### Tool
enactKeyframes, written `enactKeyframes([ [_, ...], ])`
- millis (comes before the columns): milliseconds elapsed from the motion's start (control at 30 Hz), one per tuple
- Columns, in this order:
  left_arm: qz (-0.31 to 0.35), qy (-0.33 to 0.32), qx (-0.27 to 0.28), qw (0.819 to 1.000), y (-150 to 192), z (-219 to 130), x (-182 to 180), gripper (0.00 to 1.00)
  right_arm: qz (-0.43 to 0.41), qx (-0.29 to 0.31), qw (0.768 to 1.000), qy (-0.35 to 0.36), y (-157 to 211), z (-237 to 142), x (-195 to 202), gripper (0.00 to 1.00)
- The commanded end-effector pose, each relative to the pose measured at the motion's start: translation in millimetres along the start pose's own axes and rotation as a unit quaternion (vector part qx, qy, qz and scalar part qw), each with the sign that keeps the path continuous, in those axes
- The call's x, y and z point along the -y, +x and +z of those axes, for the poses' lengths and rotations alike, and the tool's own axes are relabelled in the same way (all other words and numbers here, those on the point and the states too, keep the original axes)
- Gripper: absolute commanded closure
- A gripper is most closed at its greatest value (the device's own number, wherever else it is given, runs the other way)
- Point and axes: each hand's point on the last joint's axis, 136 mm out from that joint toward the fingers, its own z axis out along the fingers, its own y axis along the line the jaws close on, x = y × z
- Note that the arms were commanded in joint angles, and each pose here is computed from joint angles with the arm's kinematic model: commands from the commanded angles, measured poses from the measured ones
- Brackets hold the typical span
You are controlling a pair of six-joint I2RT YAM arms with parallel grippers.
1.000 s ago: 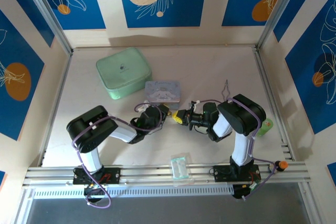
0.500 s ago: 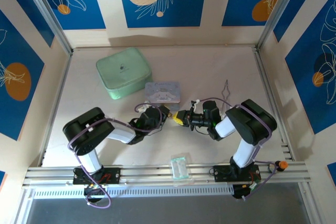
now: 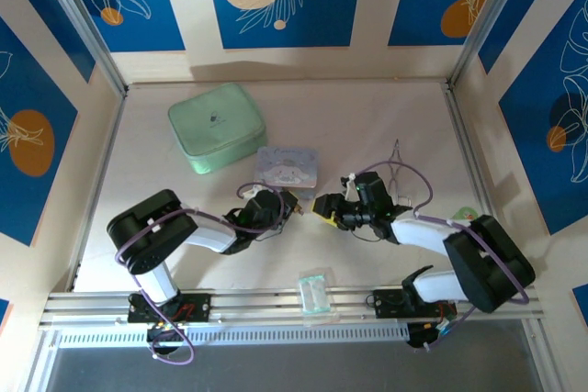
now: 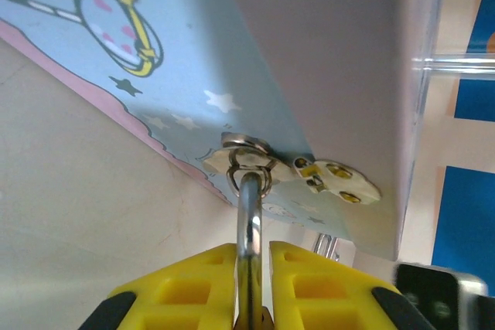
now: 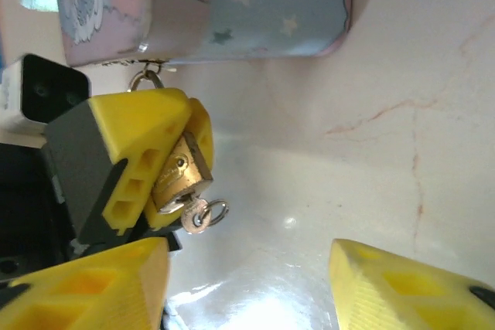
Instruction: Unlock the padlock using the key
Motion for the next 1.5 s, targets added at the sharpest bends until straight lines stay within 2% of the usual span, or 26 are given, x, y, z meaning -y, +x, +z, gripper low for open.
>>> enactKeyframes([
  [0, 0.023, 0.027, -0.014, 0.999, 8, -8, 21, 1.00, -0.127, 0.005, 0.981, 0.143, 0, -19, 22, 0.32],
  [33, 0.027, 0.022, -0.014, 0.999, 7, -9, 20, 1.00, -0.160, 0.014, 0.973, 0.164, -4, -24, 20, 0.27],
  [67, 0.034, 0.017, -0.014, 0.999, 7, -9, 20, 1.00, -0.193, 0.030, 0.962, 0.190, -11, -30, 18, 0.04],
  [100, 0.041, 0.013, -0.016, 0.999, 8, -10, 21, 1.00, -0.226, 0.046, 0.950, 0.211, -18, -33, 15, 0.01],
  [200, 0.054, 0.001, -0.026, 0.998, 10, -11, 21, 1.00, -0.347, 0.083, 0.900, 0.251, -32, -36, -2, 0.00],
  [233, 0.057, 0.000, -0.030, 0.998, 11, -11, 21, 1.00, -0.373, 0.083, 0.890, 0.250, -33, -35, -7, 0.02],
  [300, 0.059, -0.005, -0.038, 0.998, 12, -11, 21, 1.00, -0.406, 0.074, 0.882, 0.227, -32, -31, -18, 0.17],
  [333, 0.059, -0.005, -0.039, 0.998, 12, -12, 19, 1.00, -0.420, 0.060, 0.883, 0.201, -28, -29, -24, 0.21],
  [433, 0.056, -0.002, -0.039, 0.998, 11, -13, 17, 1.00, -0.428, 0.062, 0.891, 0.137, -25, -30, -43, 0.25],
  [500, 0.059, -0.004, -0.040, 0.997, 10, -15, 16, 1.00, -0.434, 0.084, 0.890, 0.113, -24, -35, -52, 0.23],
  [533, 0.063, -0.003, -0.042, 0.997, 10, -16, 17, 1.00, -0.437, 0.093, 0.889, 0.104, -24, -37, -55, 0.17],
  [567, 0.066, -0.004, -0.045, 0.997, 10, -16, 19, 1.00, -0.440, 0.105, 0.886, 0.102, -25, -38, -56, 0.01],
  [633, 0.071, -0.004, -0.050, 0.996, 10, -17, 20, 1.00, -0.441, 0.121, 0.883, 0.106, -26, -39, -52, 0.01],
  [700, 0.075, -0.004, -0.056, 0.996, 9, -18, 22, 1.00, -0.456, 0.105, 0.879, 0.090, -17, -37, -52, 0.00],
  [767, 0.078, -0.010, -0.060, 0.995, 8, -19, 20, 1.00, -0.489, 0.075, 0.867, 0.055, -2, -32, -55, 0.11],
  [800, 0.082, -0.014, -0.061, 0.995, 7, -19, 19, 1.00, -0.493, 0.071, 0.866, 0.047, 3, -29, -55, 0.14],
  [867, 0.083, -0.022, -0.063, 0.994, 7, -20, 16, 1.00, -0.493, 0.070, 0.866, 0.040, 8, -24, -56, 0.15],
  [1033, 0.073, -0.015, -0.070, 0.995, 10, -19, 19, 1.00, -0.544, 0.082, 0.832, 0.067, 19, -5, -52, 0.21],
  [1133, 0.072, -0.010, -0.071, 0.995, 10, -19, 21, 1.00, -0.554, 0.079, 0.823, 0.092, 19, 7, -48, 0.27],
  [1300, 0.072, -0.011, -0.069, 0.995, 9, -21, 22, 1.00, -0.563, 0.079, 0.818, 0.084, 20, 21, -44, 0.45],
  [1467, 0.065, -0.005, -0.073, 0.995, 10, -21, 24, 1.00, -0.588, 0.064, 0.804, 0.067, 29, 32, -46, 0.51],
])
